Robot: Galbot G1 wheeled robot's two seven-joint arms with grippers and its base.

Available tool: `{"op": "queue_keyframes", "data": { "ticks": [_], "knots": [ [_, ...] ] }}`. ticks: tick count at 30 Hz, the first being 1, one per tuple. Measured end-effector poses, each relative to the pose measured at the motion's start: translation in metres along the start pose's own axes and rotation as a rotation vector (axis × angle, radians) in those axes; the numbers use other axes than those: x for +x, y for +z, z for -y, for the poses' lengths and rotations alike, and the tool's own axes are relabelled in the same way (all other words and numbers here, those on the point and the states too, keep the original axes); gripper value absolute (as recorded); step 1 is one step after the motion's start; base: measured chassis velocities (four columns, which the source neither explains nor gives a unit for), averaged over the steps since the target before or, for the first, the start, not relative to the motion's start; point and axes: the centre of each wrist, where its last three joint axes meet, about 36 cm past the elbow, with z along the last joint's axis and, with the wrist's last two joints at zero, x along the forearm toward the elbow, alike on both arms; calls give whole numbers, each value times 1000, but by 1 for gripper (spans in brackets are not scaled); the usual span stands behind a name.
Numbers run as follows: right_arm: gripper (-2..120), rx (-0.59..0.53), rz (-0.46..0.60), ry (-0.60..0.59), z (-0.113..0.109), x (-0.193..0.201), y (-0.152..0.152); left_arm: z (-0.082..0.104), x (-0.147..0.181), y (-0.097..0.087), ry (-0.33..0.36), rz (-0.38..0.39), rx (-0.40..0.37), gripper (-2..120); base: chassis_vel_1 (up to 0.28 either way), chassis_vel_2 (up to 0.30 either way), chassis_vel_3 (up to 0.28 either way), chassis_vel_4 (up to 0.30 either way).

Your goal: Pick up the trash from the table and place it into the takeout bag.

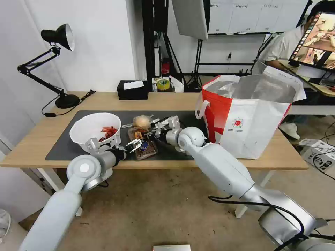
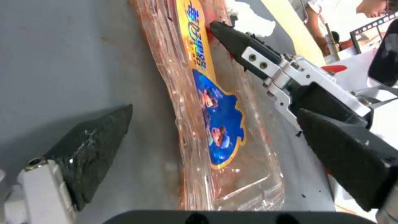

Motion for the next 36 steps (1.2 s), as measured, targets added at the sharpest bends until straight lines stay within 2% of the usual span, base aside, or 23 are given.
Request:
{"op": "queue_keyframes", "data": {
  "ticks": [6,14,16,18,20,23,25,26,33,36],
  "knots": [
    [0,-2,0,-2,-1,-1,1,-1,0,0,3,-2,4,97,0,0,0,0],
    [0,-2,0,0,-1,-1,1,-1,1,2,5,-7,4,79,0,0,0,0],
    [0,-1,0,2,-1,-1,1,-2,4,0,1,-5,-1,67,0,0,0,0],
    [0,0,0,2,-1,-1,1,-3,5,0,0,-4,-2,64,0,0,0,0],
    [0,3,0,2,-1,-1,0,-4,6,-1,-3,-2,-1,52,0,0,0,0],
    [0,4,1,2,-1,-1,-1,-4,7,0,-2,-2,0,45,0,0,0,0],
    [0,5,2,1,-2,-2,-3,-4,8,1,-1,-3,0,35,0,0,0,0],
    [0,5,2,1,-2,-2,-3,-4,8,1,-1,-3,0,35,0,0,0,0],
    [0,5,1,1,-3,-3,-3,-3,8,3,3,-5,2,5,0,0,0,0],
    [0,4,1,0,-3,-2,-1,-3,8,3,3,-4,0,0,0,0,0,0]
  ]
}}
